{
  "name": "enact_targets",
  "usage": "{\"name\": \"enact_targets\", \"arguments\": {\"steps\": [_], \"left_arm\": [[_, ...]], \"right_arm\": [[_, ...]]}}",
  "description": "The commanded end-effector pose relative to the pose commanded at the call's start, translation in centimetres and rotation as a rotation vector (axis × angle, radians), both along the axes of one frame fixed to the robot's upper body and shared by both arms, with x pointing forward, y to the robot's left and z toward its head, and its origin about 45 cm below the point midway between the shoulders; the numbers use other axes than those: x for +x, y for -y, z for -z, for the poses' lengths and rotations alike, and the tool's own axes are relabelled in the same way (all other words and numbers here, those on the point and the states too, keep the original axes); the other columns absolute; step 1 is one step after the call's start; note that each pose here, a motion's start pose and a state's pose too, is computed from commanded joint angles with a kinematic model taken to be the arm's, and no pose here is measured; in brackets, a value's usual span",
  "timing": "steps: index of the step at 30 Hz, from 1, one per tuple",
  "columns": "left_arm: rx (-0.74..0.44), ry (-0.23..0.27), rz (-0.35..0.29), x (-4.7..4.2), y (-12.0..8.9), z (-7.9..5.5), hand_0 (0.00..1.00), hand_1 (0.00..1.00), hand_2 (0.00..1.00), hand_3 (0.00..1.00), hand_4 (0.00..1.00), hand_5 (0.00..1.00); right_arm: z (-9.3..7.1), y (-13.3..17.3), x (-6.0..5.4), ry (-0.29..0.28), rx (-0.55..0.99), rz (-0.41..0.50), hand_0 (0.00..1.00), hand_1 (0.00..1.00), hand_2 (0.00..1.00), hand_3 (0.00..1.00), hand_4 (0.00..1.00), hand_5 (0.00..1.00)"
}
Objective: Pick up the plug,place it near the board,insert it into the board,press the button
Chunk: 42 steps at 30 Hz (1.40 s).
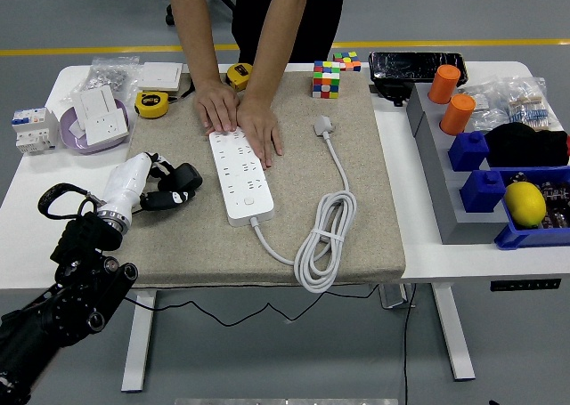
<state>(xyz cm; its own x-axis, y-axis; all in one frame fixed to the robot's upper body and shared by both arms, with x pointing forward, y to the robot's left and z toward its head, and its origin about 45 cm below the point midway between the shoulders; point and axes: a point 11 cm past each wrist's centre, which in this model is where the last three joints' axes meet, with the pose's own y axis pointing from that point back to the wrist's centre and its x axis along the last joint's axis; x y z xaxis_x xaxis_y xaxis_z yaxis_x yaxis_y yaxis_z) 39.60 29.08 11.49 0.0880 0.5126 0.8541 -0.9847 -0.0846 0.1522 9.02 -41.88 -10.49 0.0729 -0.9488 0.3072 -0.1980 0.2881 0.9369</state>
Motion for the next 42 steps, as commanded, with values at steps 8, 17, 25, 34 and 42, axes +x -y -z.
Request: {"name": "enact_targets", "arguments": {"steps": [8, 17, 25, 34, 42], "left_arm": [[0.016, 0.045, 0.028, 0.62, 0.5, -1.6, 0.561, 0.425, 0.342, 0.361, 0.667, 0.19], [0.094, 0.127, 0.166, 2.51, 2.5, -5.8, 0.554, 0.441, 0.348, 0.359, 0.613, 0.161], [0.264, 0.134, 0.332, 3.45, 5.4, -7.1, 0.553, 0.444, 0.352, 0.362, 0.61, 0.159], [0.353, 0.116, 0.372, 3.97, 5.7, -6.3, 0.551, 0.455, 0.356, 0.364, 0.606, 0.15], [0.369, 0.09, 0.372, 3.91, 5.2, -5.7, 0.551, 0.456, 0.358, 0.364, 0.607, 0.146]], "right_arm": [[0.0, -0.1, -0.1, 0.0, 0.002, 0.002, 0.822, 0.734, 0.743, 0.776, 0.998, 0.877], [-0.1, 0.1, 0.2, 0.006, -0.002, 0.006, 0.822, 0.734, 0.743, 0.775, 0.998, 0.881], [-0.2, 0.3, 0.7, 0.013, -0.006, 0.005, 0.822, 0.734, 0.743, 0.775, 0.998, 0.881], [-0.3, 0.4, 1.0, 0.016, -0.008, 0.001, 0.822, 0.734, 0.743, 0.776, 0.998, 0.883], [-0.4, 0.6, 0.9, 0.015, -0.012, 0.002, 0.822, 0.733, 0.743, 0.776, 0.998, 0.884]]}}
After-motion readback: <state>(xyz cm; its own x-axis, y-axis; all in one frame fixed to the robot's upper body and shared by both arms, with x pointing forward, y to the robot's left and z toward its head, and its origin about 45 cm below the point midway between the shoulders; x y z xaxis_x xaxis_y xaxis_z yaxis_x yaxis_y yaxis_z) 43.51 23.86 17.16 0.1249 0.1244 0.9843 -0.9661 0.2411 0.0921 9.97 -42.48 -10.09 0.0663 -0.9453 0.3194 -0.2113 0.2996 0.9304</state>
